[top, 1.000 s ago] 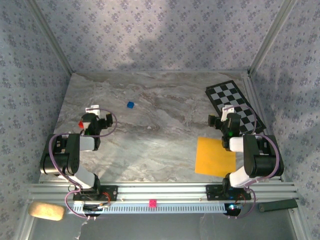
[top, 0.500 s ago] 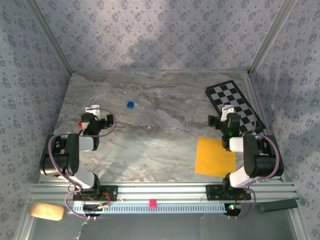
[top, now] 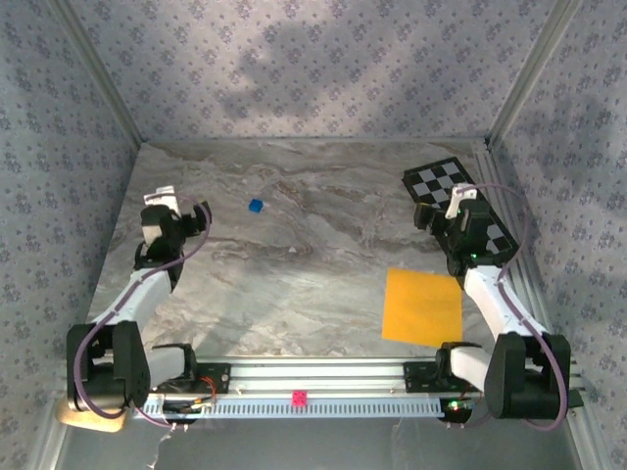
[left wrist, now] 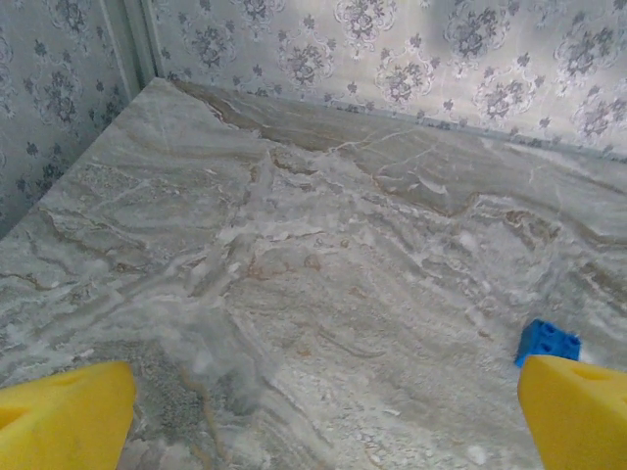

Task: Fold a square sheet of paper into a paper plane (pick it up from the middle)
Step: Move the square sheet of paper to the center of the table, then first fold the square sheet of paper in half at the center of the table.

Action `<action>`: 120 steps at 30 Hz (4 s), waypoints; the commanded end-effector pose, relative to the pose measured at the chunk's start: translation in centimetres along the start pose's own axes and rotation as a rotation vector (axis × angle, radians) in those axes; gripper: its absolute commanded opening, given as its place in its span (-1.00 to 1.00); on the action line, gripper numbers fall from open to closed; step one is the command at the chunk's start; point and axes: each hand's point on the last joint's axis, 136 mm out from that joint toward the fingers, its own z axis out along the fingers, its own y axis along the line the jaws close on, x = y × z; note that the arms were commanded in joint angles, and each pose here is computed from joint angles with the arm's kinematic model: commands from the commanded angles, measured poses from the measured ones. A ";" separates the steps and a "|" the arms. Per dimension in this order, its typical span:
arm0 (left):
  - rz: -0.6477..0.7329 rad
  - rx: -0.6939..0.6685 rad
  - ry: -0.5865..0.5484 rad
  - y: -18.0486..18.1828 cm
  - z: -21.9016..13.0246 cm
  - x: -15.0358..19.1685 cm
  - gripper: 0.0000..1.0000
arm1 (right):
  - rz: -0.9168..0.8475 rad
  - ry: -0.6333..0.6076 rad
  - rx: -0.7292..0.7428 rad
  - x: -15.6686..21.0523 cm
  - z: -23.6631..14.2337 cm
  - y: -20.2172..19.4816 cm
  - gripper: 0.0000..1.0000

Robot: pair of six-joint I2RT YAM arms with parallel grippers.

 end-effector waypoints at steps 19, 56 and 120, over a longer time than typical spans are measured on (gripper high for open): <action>-0.302 0.421 0.493 -10.2 -7.0 8.2 1.00 | 0.475 0.837 0.105 18.7 -7.4 3.7 0.99; -0.393 0.428 0.400 -9.2 -10.0 3.8 0.99 | 0.546 0.949 -0.369 17.4 -0.6 35.2 0.98; 0.254 0.166 1.076 -22.8 -5.4 16.9 0.98 | 0.454 0.479 -0.221 8.9 -1.6 13.6 0.99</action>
